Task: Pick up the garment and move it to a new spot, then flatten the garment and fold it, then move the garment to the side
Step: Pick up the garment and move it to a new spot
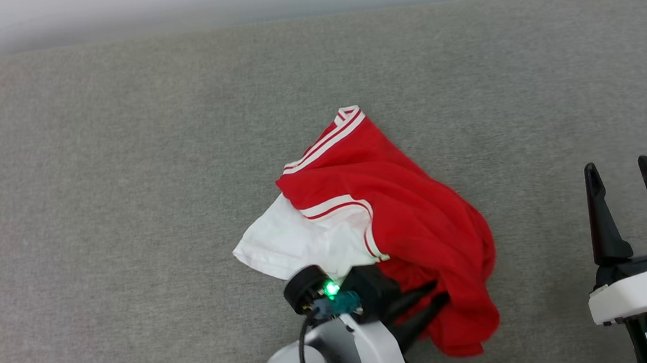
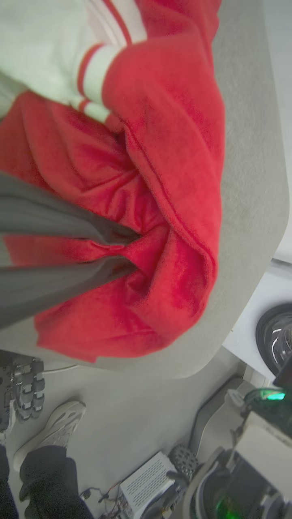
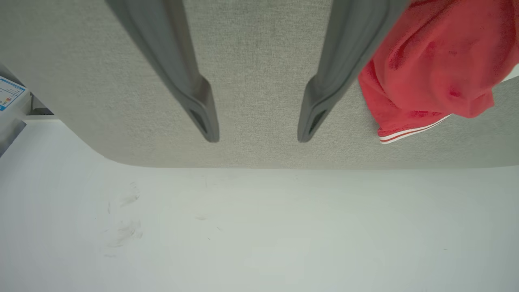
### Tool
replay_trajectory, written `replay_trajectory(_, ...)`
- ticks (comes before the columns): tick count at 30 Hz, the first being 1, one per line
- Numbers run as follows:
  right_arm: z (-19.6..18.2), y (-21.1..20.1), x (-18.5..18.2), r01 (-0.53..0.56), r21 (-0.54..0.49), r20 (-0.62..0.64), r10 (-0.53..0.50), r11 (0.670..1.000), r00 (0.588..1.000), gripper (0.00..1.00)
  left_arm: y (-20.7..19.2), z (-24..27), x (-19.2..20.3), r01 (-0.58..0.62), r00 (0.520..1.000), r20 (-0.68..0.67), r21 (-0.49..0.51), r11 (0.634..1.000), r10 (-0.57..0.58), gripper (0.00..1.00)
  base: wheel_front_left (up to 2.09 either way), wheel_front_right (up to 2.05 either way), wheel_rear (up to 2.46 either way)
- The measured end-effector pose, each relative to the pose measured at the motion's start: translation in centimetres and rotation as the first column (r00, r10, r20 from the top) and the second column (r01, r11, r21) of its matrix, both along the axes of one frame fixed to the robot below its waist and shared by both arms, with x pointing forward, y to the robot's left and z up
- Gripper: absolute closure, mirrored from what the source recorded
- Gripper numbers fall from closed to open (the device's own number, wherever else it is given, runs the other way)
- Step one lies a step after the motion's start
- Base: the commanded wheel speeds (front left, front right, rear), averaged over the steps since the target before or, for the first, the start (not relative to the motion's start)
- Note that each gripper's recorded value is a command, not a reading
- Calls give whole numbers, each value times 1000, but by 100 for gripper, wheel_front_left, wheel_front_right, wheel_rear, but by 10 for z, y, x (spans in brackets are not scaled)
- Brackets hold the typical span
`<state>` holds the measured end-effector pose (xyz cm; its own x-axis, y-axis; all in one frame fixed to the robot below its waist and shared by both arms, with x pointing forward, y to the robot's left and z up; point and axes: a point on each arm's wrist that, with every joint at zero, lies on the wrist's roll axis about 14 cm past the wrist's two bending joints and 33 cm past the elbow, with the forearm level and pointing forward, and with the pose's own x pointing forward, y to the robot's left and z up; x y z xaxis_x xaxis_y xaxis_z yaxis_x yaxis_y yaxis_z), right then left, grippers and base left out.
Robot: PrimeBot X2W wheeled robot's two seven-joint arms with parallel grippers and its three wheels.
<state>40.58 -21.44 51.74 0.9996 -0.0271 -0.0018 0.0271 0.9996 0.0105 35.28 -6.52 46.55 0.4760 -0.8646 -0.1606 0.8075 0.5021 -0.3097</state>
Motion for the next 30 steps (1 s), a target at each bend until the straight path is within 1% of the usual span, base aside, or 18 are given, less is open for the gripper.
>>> replay_trajectory(2,-6,4,7,-12,-4,-12,12,1000,1000,0,-3,-14,-10,37,999,-28,23,999,-36,100,0,0,0)
replay_trajectory(3,-7,7,10,-22,-1,-14,22,1000,1000,0,-3,-19,-15,50,998,-39,32,998,-48,72,0,0,0)
replay_trajectory(4,-8,11,13,-32,0,-16,32,999,999,0,-3,-23,-20,61,997,-41,43,997,-60,31,0,0,0)
replay_trajectory(5,-9,14,15,-42,3,-18,42,999,999,0,-3,-24,-23,71,997,-34,45,996,-69,0,0,0,0)
replay_trajectory(9,-4,22,15,-63,3,-2,63,998,998,0,-8,-10,-29,71,997,13,9,997,-71,0,0,0,0)
replay_trajectory(12,2,27,11,-78,7,7,78,997,997,0,-4,4,-26,38,998,57,-16,999,-37,0,0,0,0)
replay_trajectory(16,9,33,1,-97,9,16,97,995,995,0,7,28,-18,-48,990,128,-55,997,55,0,0,0,0)
replay_trajectory(19,16,38,-7,-110,10,30,110,994,994,0,24,47,-6,-158,969,175,-92,983,172,0,0,0,0)
replay_trajectory(22,21,41,-14,-122,13,38,121,992,992,0,49,66,10,-289,925,218,-132,948,312,0,0,0,0)
replay_trajectory(24,25,43,-18,-129,15,48,128,992,991,0,67,74,17,-367,890,230,-151,918,394,0,0,0,0)
replay_trajectory(27,27,47,-23,-141,22,50,140,990,989,0,99,82,26,-474,828,249,-166,865,502,0,0,0,0)
replay_trajectory(30,29,48,-29,-146,29,53,145,989,988,0,135,86,32,-581,755,248,-173,795,606,0,0,0,0)
